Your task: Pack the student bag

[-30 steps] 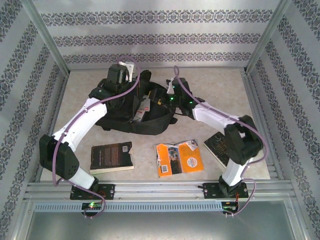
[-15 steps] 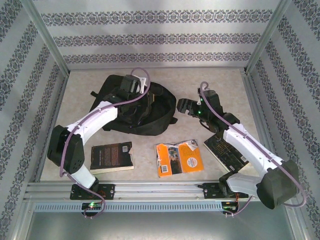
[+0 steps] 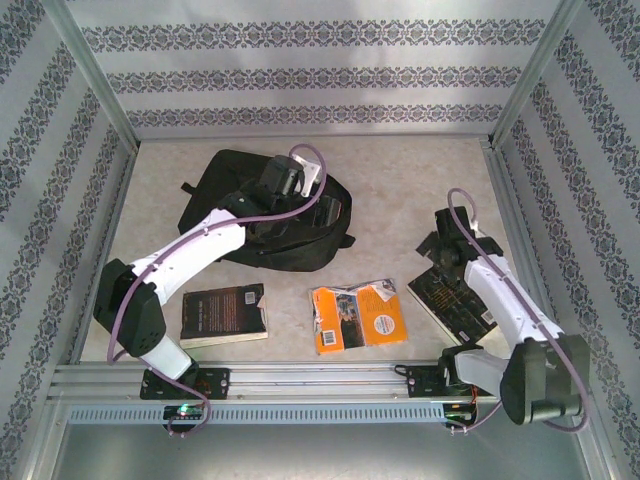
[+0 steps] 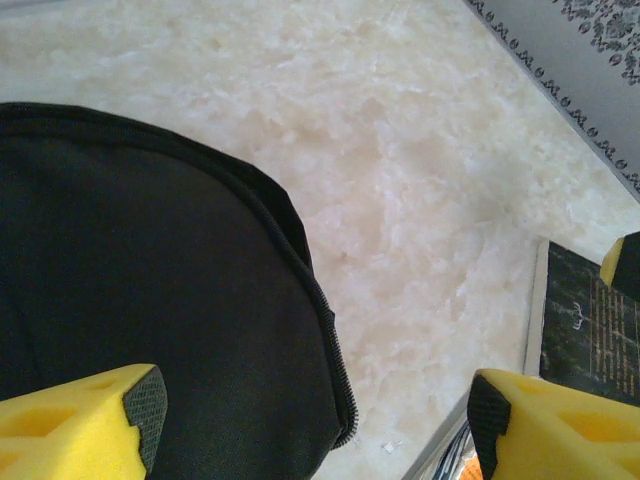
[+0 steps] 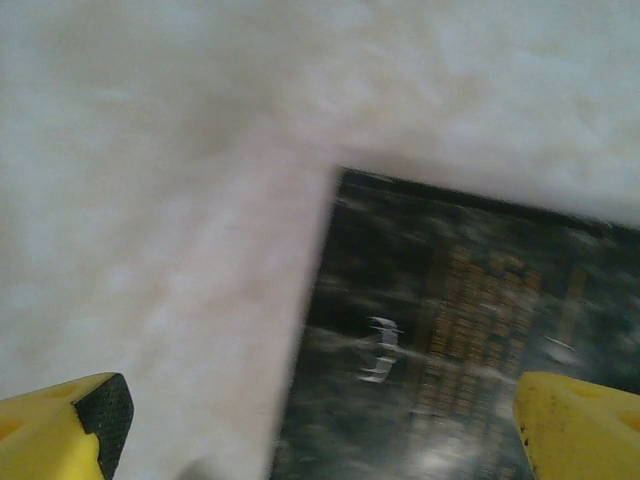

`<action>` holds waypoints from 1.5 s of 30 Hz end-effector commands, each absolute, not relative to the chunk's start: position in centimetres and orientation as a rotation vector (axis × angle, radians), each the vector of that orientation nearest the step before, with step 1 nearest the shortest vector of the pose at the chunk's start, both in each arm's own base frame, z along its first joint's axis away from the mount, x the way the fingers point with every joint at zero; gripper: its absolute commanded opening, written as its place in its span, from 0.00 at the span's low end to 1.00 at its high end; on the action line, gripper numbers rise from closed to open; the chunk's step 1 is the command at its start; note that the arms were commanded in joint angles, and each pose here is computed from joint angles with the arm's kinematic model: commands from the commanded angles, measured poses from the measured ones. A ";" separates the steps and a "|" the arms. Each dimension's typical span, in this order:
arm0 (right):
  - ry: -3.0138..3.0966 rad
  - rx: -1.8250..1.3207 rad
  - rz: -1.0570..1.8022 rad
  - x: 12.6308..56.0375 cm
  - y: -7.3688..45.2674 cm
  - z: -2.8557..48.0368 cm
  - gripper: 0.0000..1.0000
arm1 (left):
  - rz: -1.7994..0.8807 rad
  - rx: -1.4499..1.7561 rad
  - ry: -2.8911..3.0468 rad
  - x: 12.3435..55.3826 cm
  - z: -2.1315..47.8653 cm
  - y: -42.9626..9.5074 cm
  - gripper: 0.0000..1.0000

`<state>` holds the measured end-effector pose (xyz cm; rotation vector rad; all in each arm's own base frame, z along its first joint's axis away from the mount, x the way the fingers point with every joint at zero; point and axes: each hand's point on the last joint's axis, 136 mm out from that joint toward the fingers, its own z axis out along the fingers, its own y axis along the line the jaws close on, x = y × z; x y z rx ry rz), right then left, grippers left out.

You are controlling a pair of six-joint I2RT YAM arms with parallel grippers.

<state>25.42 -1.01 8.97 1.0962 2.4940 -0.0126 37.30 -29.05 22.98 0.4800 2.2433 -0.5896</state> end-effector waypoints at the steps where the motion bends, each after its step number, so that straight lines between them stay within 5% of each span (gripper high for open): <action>1: 2.597 1.263 -0.065 22.1 -1.5 5.8 0.98 | -0.604 0.495 2.179 36.4 24.9 -28.9 0.82; 10: 2.673 1.440 0.333 23.4 3.6 1.1 0.98 | -0.665 0.477 2.185 35.9 24.6 -29.4 0.82; 21: 2.543 1.311 0.746 31.5 11.4 5.6 0.97 | -0.666 0.496 2.214 35.8 23.3 -30.0 0.80; 29: 2.565 1.004 0.447 31.1 6.3 8.4 0.98 | -0.771 0.516 2.288 35.1 21.1 -31.9 0.80; 38: 2.501 1.164 -0.081 29.7 -3.2 6.5 0.98 | -0.863 0.741 2.453 29.2 14.8 -38.5 0.78; 45: 2.635 1.138 0.062 32.1 -2.4 3.1 0.98 | -1.042 0.636 2.572 28.3 11.5 -40.9 0.80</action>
